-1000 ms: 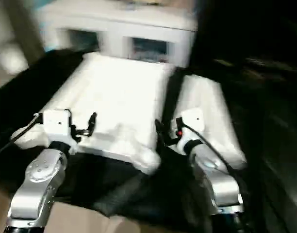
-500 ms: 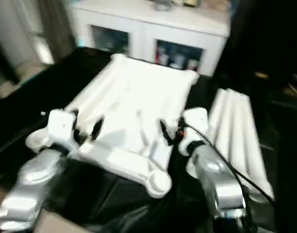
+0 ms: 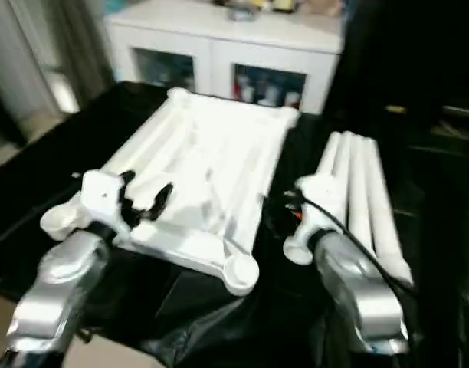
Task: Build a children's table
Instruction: Move to table
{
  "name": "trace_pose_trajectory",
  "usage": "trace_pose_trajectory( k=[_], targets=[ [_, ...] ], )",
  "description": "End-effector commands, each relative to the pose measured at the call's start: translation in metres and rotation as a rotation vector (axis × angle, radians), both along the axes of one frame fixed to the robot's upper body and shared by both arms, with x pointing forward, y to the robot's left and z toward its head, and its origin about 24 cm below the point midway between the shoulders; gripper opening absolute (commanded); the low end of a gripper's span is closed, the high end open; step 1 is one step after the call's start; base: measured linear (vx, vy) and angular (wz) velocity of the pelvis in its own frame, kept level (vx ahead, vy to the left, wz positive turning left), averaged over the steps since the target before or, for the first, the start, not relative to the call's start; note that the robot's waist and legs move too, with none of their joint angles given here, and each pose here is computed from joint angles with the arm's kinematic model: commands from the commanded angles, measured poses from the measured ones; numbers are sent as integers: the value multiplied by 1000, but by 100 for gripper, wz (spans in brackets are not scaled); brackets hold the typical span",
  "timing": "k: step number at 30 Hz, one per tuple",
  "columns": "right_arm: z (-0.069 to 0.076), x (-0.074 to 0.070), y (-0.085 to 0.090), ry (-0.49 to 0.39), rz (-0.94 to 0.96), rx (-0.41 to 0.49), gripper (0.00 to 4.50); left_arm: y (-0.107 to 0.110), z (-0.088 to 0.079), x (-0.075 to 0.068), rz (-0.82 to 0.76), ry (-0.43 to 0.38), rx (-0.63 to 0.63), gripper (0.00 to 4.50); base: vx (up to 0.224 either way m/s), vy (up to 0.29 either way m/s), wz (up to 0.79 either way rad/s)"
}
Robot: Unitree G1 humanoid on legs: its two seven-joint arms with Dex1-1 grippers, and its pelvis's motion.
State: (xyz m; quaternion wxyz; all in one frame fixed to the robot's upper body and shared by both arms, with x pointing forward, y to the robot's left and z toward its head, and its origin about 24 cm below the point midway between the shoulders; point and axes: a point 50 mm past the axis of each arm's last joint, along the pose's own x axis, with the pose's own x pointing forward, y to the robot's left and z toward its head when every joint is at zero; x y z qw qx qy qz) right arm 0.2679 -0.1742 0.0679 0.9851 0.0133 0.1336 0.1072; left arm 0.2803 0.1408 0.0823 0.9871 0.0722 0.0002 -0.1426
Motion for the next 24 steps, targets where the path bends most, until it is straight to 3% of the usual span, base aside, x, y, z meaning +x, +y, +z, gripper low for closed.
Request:
trace_pose_trajectory(
  k=[1, 7, 8, 15, 24],
  targets=[
    [3, 1, 5, -7, -28, 20, 450, 4, 4, 4, 56, -43, 78, 442, -41, 209, -55],
    [0, 3, 3, 3, -89, 14, 450, -1, 4, 6, 43, -37, 37, 442, -73, 172, -34],
    [6, 5, 5, -19, -89, 48, 450, 0, 5, 5, 62, -40, 22, 442, -44, 96, -9],
    [22, 4, 24, -92, 88, 88, 450, 11, 0, -1, 109, -10, -45, 442, -65, -90, -12],
    [20, 9, 28, -102, 91, 111, 450, 12, 3, -7, 113, -27, -68, 442, -47, -33, -4]
  ],
)
